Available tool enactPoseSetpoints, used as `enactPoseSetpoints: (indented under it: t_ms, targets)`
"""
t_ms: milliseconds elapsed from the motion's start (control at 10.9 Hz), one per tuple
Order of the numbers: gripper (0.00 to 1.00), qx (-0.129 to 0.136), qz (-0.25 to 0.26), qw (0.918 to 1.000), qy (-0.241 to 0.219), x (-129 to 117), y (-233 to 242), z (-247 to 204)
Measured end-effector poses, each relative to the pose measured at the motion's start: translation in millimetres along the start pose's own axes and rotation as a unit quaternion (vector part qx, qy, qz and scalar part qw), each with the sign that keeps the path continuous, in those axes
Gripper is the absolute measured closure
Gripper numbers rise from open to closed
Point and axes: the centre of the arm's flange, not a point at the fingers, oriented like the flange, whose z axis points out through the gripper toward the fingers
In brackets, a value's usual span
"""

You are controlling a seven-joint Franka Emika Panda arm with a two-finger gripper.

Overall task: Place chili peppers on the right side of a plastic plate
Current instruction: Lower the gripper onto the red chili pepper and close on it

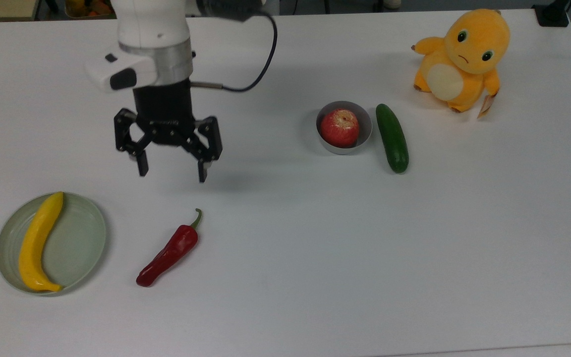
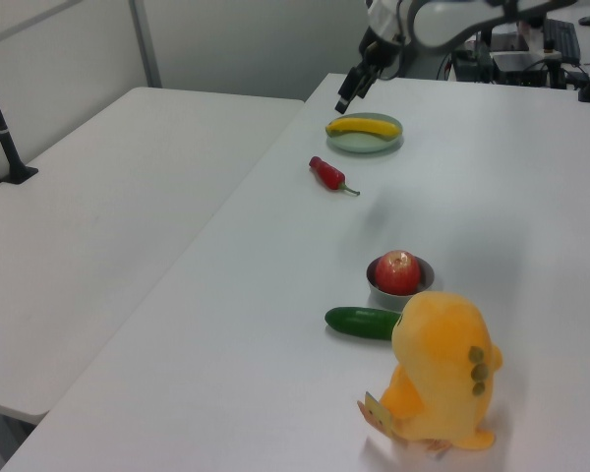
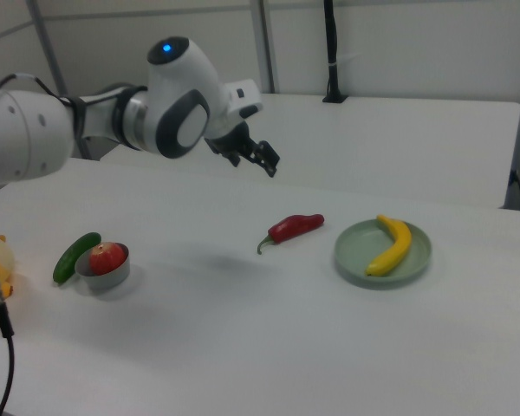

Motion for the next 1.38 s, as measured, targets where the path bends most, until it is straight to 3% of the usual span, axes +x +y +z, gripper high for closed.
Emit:
enactPoseSetpoints:
  t_ms: [551, 918, 1285, 1377]
  targets:
    - [0.00, -0.030, -0.008, 0.9976, 0.062, -11, 18, 104]
    - [0.00, -0.033, -0.014, 0.9977, 0.058, -30, 17, 151]
    - [0.00, -0.042, -0.034, 0.9974, 0.047, -38, 13, 167]
    - [0.04, -0.043, -0.037, 0.9974, 0.044, -40, 13, 171]
